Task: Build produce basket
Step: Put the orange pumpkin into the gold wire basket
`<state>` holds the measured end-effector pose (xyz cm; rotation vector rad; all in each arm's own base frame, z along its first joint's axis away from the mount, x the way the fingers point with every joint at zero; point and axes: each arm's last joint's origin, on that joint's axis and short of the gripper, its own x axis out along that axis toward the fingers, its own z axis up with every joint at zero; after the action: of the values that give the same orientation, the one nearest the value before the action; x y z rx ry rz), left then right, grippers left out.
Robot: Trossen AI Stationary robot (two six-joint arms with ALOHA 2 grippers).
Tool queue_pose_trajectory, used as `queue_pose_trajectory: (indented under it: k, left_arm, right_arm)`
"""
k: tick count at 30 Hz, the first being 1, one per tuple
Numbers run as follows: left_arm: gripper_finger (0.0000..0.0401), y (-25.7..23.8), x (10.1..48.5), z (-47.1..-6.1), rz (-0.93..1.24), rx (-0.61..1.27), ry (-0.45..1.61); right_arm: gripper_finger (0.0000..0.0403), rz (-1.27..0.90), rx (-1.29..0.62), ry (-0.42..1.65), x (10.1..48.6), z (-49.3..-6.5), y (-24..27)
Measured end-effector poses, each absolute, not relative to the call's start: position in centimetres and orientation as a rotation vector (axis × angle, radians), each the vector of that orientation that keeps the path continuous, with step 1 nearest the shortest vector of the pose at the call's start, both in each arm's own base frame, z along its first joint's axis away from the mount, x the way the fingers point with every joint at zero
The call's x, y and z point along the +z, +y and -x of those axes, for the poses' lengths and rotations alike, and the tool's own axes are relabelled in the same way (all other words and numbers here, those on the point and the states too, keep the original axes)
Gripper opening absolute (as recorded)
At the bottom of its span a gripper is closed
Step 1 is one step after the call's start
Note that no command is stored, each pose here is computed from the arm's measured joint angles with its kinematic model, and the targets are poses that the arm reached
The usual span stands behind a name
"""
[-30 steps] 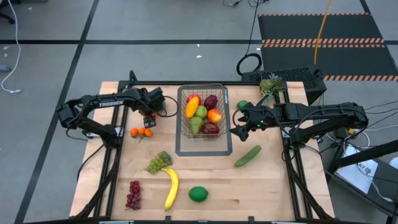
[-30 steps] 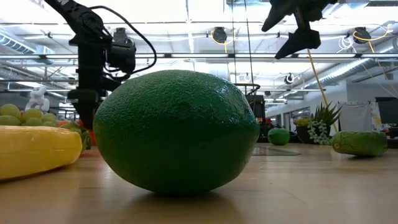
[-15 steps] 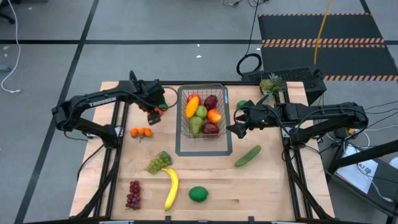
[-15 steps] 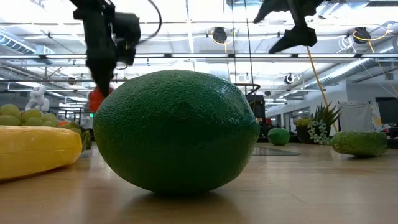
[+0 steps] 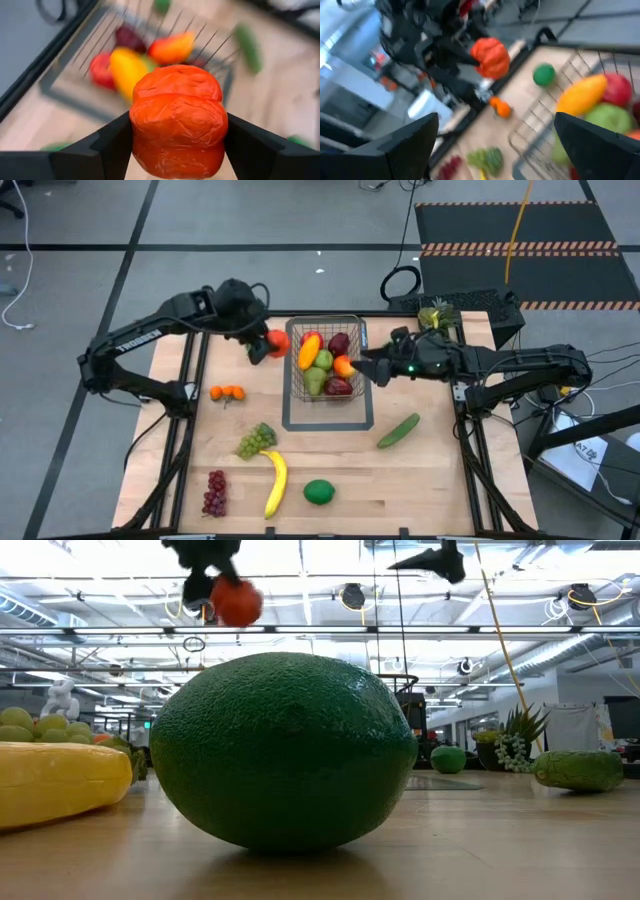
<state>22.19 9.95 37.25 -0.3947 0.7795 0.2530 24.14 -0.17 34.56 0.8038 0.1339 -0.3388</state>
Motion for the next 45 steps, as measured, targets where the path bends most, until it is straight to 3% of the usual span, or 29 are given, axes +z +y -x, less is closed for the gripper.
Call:
queue_pose_trajectory:
  k: [8, 19, 26, 35, 45]
  left_arm:
    - [0.0271, 8.8, 40.9, -24.6, 0.495, 0.084, 0.422]
    - [0.0271, 7.4, 45.5, -26.1, 0.592, -0.080, -0.016]
    - [0.0271, 7.1, 45.4, -26.8, 0.565, -0.103, -0.042]
    - [0.0271, 6.8, 45.5, -27.7, 0.459, -0.116, -0.082]
    - [0.0271, 6.8, 45.0, -28.4, 0.271, -0.074, -0.086]
  right_arm:
    - [0.0392, -0.822, -0.303, -0.059, 36.3, -24.4, -0.3]
    - [0.0392, -0.598, -0.268, -0.341, 39.4, -24.1, -0.4]
    - [0.0392, -0.441, -0.334, -0.381, 39.9, -23.8, -0.6]
    - [0.0392, -0.512, -0.279, -0.416, 40.3, -23.7, 0.1]
    - [0.0392, -0.444, -0.279, -0.371, 41.9, -25.7, 0.7]
